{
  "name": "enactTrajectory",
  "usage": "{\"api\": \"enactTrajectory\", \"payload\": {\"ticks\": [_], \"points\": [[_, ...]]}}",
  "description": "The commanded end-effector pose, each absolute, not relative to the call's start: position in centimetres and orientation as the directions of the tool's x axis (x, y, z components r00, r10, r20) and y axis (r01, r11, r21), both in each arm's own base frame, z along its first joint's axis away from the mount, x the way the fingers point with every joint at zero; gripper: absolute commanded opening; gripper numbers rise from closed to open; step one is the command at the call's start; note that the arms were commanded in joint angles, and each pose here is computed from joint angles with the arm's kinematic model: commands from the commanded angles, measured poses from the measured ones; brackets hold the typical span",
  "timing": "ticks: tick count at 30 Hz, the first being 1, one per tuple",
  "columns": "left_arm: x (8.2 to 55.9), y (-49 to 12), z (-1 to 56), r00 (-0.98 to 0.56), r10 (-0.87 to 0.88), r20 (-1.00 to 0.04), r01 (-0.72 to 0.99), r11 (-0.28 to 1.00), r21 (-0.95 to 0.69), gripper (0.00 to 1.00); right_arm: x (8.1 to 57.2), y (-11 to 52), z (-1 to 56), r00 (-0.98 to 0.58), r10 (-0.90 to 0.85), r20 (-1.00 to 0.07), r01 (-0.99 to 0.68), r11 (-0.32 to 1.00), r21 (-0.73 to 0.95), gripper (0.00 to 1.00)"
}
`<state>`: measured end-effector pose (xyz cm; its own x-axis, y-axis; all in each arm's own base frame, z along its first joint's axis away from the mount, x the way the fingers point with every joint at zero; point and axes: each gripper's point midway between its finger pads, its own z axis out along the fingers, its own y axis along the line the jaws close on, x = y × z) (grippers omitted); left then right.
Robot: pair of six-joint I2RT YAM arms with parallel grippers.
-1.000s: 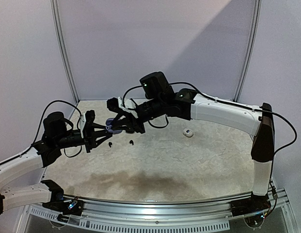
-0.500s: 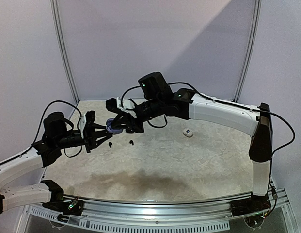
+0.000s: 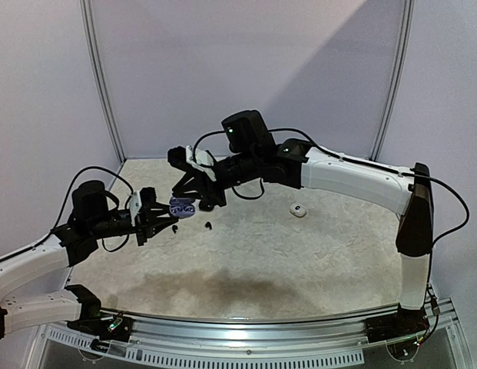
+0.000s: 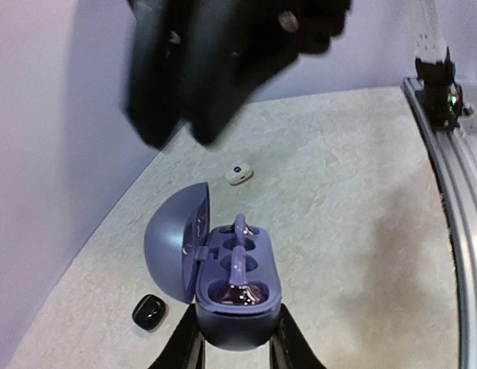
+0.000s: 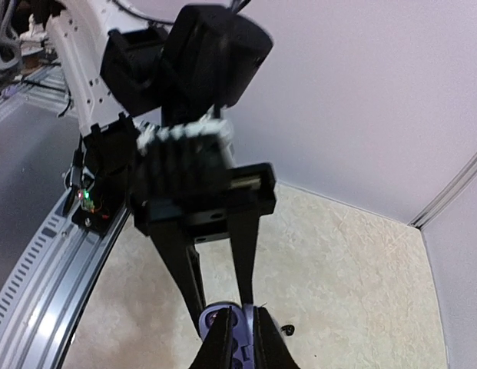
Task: Insert the wireless bluetooth earbuds into the charging case
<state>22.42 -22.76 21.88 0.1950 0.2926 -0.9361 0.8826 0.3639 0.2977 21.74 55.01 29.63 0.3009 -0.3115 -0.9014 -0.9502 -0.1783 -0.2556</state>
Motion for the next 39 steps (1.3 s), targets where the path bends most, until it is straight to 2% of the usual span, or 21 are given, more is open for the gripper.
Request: {"api": "enactTrajectory", "payload": {"ticks": [1,4,8,12,19,23,25,27,29,31,34,39], "points": [[22.3,-22.5,19.9,0.356,0.424,-0.833,0.822,0.282,0.495,0.00,23.4,54.5,34.4,0.235,-0.210,-0.949,-0.972,-0.050,-0.230,0.12],[22.7,-22.4,19.7,0.430,0.470,-0.771,0.768,0.259,0.586,0.00,25.1,55.4,32.8,0.176,-0.237,-0.955,-0.983,0.016,-0.185,0.13],[23.1,-22.5,20.7,0.480,0.462,-0.746,0.721,0.278,0.635,0.00,27.8,56.2,28.5,0.100,-0.347,-0.932,-0.980,0.129,-0.154,0.12],[23.7,-22.4,21.0,0.441,0.460,-0.771,0.725,0.324,0.608,0.00,26.9,55.9,24.8,0.097,-0.420,-0.902,-0.985,0.087,-0.146,0.13],[24.0,-22.2,20.7,0.376,0.443,-0.814,0.751,0.368,0.548,0.00,24.7,53.5,25.1,0.172,-0.443,-0.880,-0.980,0.016,-0.199,0.15],[23.9,-22.3,20.8,0.334,0.421,-0.843,0.775,0.387,0.500,0.00,25.9,52.4,26.5,0.181,-0.451,-0.874,-0.970,0.066,-0.235,0.20],[23.5,-22.5,20.8,0.283,0.391,-0.876,0.810,0.391,0.436,0.00,26.8,51.6,26.9,0.163,-0.446,-0.880,-0.972,0.081,-0.221,0.27],[22.6,-22.8,20.8,0.246,0.353,-0.903,0.848,0.373,0.377,0.00,26.7,50.9,27.2,0.149,-0.430,-0.890,-0.980,0.054,-0.190,0.47],[21.8,-23.2,21.1,0.218,0.309,-0.926,0.877,0.353,0.325,0.00,25.6,50.5,27.0,0.161,-0.427,-0.890,-0.985,-0.014,-0.171,0.75],[21.4,-23.5,21.5,0.191,0.274,-0.943,0.897,0.342,0.281,0.00,24.2,50.5,26.5,0.210,-0.412,-0.887,-0.978,-0.102,-0.184,0.90],[21.4,-23.7,22.0,0.168,0.245,-0.955,0.903,0.350,0.248,0.00,23.2,51.0,25.9,0.233,-0.393,-0.889,-0.970,-0.163,-0.183,0.93],[21.7,-23.8,22.7,0.144,0.212,-0.967,0.904,0.369,0.216,0.00,22.5,52.1,25.1,0.244,-0.391,-0.887,-0.962,-0.211,-0.172,0.86]]}}
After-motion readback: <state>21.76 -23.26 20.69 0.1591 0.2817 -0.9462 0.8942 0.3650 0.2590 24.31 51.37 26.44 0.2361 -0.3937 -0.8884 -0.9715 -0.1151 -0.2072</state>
